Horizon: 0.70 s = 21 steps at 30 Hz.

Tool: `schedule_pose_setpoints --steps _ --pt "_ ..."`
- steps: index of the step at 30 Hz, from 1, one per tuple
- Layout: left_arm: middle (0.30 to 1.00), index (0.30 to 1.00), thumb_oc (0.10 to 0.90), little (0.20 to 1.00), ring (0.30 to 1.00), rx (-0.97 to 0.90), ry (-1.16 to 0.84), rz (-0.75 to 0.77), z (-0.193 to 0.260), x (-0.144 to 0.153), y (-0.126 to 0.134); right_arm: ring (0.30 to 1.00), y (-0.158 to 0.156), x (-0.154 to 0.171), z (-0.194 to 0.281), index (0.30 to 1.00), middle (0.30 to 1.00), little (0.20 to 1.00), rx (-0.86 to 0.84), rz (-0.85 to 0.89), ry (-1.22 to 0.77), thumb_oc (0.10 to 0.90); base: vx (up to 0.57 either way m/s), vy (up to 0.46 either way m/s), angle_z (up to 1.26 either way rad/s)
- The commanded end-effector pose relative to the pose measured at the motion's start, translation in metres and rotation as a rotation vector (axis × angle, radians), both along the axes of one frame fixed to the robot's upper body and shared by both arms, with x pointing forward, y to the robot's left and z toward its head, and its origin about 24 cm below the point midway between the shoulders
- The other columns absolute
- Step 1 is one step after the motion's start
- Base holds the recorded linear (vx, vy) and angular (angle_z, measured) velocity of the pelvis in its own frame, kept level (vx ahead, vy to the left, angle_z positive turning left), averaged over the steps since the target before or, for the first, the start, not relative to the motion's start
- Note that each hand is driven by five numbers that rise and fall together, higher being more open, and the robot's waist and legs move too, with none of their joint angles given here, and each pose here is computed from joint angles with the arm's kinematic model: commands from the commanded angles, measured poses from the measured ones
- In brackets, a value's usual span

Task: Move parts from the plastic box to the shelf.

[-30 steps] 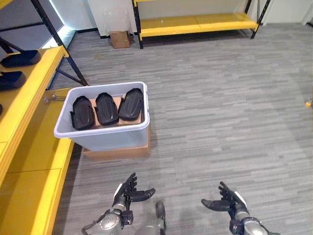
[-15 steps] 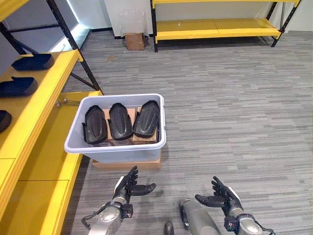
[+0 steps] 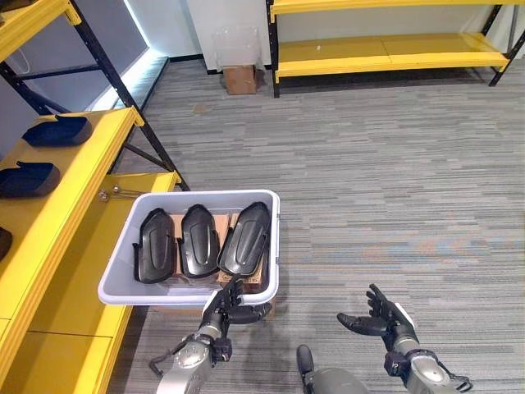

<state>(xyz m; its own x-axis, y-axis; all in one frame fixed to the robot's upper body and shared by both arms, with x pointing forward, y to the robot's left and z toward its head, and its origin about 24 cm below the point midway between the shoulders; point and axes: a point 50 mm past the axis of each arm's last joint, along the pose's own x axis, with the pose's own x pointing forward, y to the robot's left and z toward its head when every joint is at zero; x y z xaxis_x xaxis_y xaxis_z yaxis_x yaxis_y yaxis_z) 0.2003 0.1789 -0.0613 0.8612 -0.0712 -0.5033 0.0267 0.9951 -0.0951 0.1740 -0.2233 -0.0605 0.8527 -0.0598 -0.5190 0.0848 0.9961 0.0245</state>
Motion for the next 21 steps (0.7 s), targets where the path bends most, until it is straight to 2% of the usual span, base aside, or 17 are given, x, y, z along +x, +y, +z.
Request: schedule_pose_setpoints --steps 1,5,11,21 --pt "1.0 1.0 0.9 1.0 1.0 0.015 -0.124 0.004 0.019 0.007 0.008 1.0 -0.009 0.005 0.02 1.0 1.0 1.0 0.01 -0.018 -0.125 0.9 -0.01 -0.113 0.28" --pt "1.0 1.0 0.9 1.0 1.0 0.015 -0.125 0.017 0.02 0.007 0.011 1.0 -0.012 0.005 0.02 1.0 1.0 1.0 -0.01 -0.038 -0.122 0.9 0.06 -0.06 0.05" --pt "1.0 1.0 0.9 1.0 1.0 0.032 -0.102 0.02 0.016 0.002 0.012 1.0 -0.017 0.001 0.02 1.0 1.0 1.0 -0.044 -0.056 -0.119 0.9 0.16 0.141 -0.14" --pt "1.0 1.0 0.9 1.0 1.0 0.036 -0.11 0.0 0.018 0.002 0.012 1.0 -0.017 -0.003 0.018 1.0 1.0 1.0 -0.037 -0.063 -0.102 0.9 0.16 0.261 -0.04"
